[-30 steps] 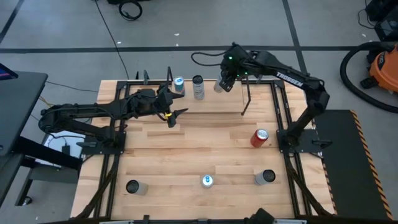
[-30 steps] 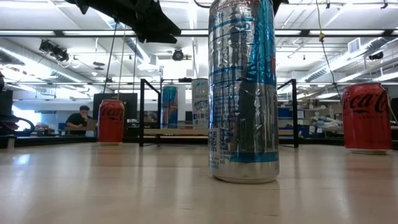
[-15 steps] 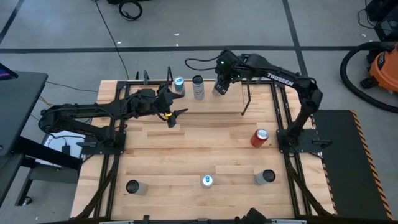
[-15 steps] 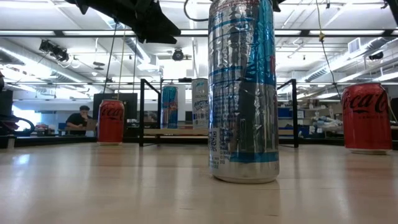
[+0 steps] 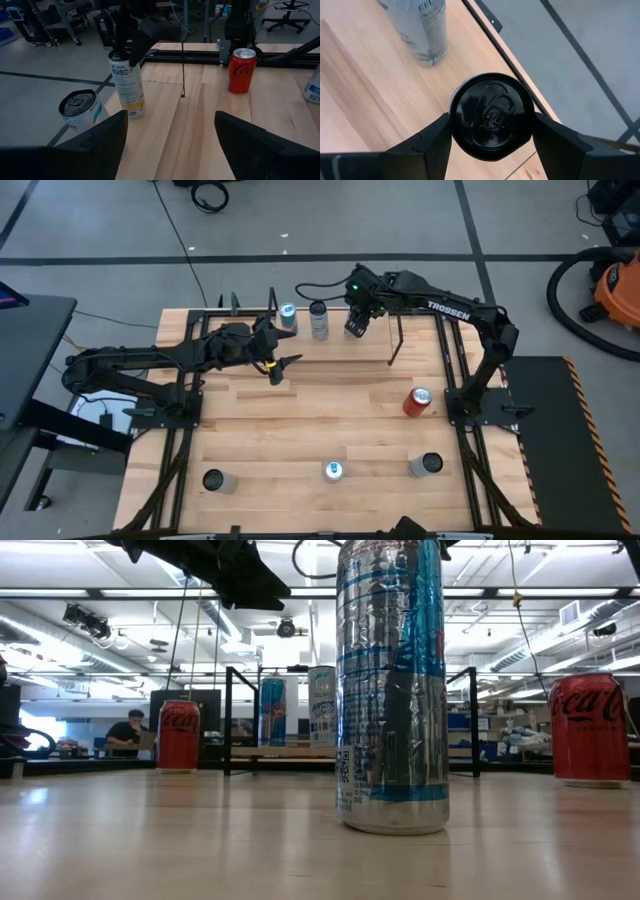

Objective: Place canned beverage on shelf
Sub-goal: Put the top white-yellow soda can on the shelf

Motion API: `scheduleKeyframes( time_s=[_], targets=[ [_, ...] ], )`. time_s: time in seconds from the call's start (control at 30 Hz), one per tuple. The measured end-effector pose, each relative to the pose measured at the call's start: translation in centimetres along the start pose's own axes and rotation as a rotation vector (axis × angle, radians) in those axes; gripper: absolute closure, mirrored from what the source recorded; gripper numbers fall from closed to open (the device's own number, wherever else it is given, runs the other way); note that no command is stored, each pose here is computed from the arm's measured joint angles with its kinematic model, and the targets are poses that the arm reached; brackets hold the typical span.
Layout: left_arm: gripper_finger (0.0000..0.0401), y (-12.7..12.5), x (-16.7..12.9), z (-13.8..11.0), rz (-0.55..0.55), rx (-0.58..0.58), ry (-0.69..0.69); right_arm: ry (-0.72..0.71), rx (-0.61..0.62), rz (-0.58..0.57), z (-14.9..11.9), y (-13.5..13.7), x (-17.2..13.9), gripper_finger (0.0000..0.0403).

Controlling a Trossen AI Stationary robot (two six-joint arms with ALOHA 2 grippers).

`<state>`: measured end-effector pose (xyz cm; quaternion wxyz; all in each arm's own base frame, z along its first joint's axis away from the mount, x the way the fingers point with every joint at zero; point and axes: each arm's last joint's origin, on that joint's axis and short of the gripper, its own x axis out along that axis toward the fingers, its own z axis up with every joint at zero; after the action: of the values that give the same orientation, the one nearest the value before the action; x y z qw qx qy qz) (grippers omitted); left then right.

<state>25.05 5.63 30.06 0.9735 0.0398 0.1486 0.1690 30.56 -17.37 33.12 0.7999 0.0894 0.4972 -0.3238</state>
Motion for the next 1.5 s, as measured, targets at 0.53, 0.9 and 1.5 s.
scheduleKeyframes(
  time_s=[0.53, 0.9, 1.5],
  targets=[
    [0.0102, 0.0, 0.0, 0.0, 0.000, 0.000, 0.000, -0.027, -0.034, 0.016, -0.2, 0.1, 1.2, 0.0149],
    [0.0102, 0.0, 0.0, 0.0, 0.000, 0.000, 0.000, -0.025, -0.049, 0.045, -0.2, 0.1, 1.2, 0.0121],
    [0.0102, 0.0, 0.0, -0.2, -0.002, 0.004, 0.019, -0.062, -0.119, 0.044, 0.3, -0.1, 1.1, 0.0062]
  ],
)
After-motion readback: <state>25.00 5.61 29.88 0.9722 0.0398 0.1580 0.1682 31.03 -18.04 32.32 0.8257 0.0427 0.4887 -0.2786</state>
